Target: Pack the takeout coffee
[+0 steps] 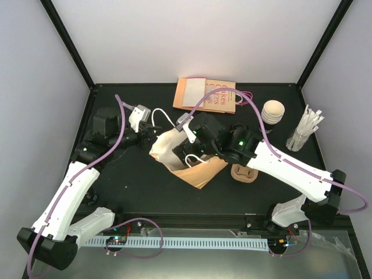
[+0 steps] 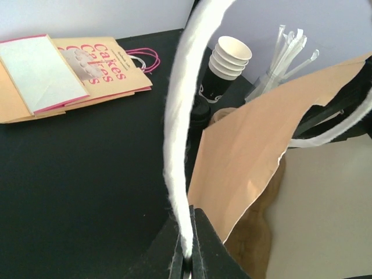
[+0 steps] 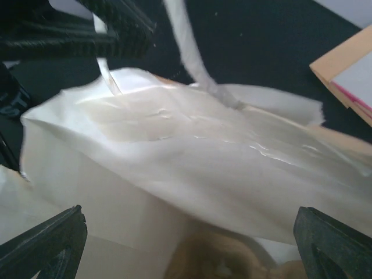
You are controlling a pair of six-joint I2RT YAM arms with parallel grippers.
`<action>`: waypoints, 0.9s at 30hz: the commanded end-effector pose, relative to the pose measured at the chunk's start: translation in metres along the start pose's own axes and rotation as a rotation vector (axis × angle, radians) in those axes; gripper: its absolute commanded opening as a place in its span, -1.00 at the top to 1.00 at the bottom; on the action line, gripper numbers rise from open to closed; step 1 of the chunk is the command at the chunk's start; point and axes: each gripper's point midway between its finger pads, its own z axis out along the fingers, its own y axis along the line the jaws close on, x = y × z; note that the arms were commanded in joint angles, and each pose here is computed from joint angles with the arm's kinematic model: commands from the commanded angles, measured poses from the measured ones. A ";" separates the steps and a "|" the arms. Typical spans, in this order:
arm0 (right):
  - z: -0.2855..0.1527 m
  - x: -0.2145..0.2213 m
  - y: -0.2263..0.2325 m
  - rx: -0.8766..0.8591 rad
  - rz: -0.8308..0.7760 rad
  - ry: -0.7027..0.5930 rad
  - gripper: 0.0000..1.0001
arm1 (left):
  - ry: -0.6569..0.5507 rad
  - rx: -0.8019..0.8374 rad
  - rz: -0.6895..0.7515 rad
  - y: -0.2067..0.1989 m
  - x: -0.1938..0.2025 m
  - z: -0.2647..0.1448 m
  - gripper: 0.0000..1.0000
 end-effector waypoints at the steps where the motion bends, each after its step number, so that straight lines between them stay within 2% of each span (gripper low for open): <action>1: -0.013 -0.017 0.003 -0.018 0.008 -0.076 -1.00 | -0.078 -0.001 0.074 -0.009 -0.026 -0.012 0.97; 7: -0.027 -0.033 0.021 -0.151 0.055 -0.244 -1.00 | -0.085 0.005 0.069 -0.010 -0.027 -0.013 0.97; 12: -0.031 -0.047 0.031 -0.218 0.074 -0.313 -0.98 | -0.089 0.047 0.053 -0.016 -0.026 -0.011 0.97; 19: -0.070 -0.060 0.023 -0.207 0.069 -0.436 -0.98 | -0.095 0.020 0.075 -0.013 -0.025 -0.014 0.97; 27: -0.096 -0.038 -0.004 -0.103 0.110 -0.451 -0.98 | -0.130 0.023 0.137 -0.015 -0.034 -0.015 0.96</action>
